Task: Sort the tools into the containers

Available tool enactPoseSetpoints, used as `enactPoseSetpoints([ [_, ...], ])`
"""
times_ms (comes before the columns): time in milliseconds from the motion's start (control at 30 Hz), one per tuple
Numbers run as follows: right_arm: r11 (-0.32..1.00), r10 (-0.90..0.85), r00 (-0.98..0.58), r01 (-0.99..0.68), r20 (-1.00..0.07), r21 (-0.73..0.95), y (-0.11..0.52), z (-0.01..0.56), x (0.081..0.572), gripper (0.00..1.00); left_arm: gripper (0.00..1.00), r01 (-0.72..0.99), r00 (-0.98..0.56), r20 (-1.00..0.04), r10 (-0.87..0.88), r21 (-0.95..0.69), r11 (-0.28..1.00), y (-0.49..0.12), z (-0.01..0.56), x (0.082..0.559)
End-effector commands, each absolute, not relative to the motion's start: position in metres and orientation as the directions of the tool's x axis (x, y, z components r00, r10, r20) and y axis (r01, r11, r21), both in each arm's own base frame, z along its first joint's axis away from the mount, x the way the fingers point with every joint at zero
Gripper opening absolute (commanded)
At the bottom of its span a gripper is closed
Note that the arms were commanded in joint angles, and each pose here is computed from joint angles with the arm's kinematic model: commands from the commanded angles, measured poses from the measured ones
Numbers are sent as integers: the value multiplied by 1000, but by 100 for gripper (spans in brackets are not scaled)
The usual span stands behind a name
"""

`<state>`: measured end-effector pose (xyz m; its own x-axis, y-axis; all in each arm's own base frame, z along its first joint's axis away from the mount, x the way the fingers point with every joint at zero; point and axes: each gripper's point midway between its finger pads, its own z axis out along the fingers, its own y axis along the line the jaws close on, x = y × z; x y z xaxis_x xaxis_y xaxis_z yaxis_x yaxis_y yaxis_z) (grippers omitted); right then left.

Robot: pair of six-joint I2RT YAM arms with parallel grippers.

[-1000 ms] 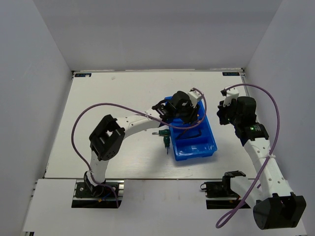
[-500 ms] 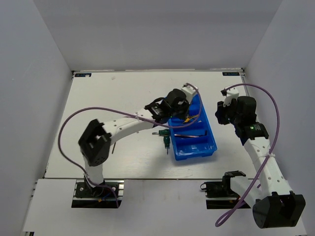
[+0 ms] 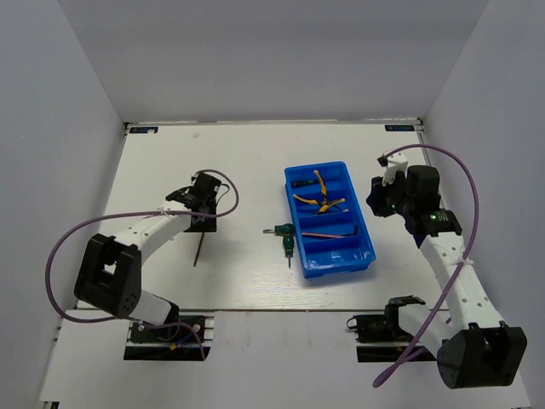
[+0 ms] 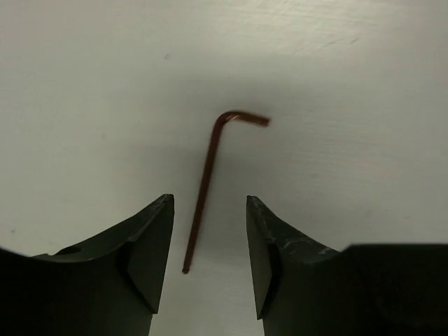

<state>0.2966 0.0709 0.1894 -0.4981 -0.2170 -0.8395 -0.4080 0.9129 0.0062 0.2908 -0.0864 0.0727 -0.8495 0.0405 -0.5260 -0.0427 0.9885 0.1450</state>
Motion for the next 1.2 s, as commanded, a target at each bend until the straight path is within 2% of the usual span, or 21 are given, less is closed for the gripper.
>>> enactPoseSetpoints([
  [0,894,-215,-493,-447,-843,34,79,191,296,32,55,-48,-865,-501,-19,45,998,-86,71,291],
  [100,884,-215,-501,-465,-838,50,83,189,293,34,55,-48,-880,-475,-25,38,998,-76,62,295],
  [200,881,-214,-502,-469,-838,56,84,189,292,34,54,-14,-916,-401,-15,-6,1000,-83,42,291],
  [533,877,-215,-496,-477,-841,56,85,191,292,34,41,-7,-933,-359,5,32,999,-70,26,291],
  [733,875,-212,-487,-480,-847,57,86,195,290,34,39,2,-953,-303,22,66,998,-63,11,285],
  [900,876,-212,-480,-480,-851,53,86,196,290,34,30,18,-964,-265,33,59,998,-65,1,281],
  [1033,875,-210,-479,-481,-853,55,86,197,288,34,13,30,-966,-254,43,55,998,-66,-1,279],
  [1167,874,-209,-470,-483,-857,52,86,200,288,34,0,31,-959,-281,41,39,999,-68,7,282],
])
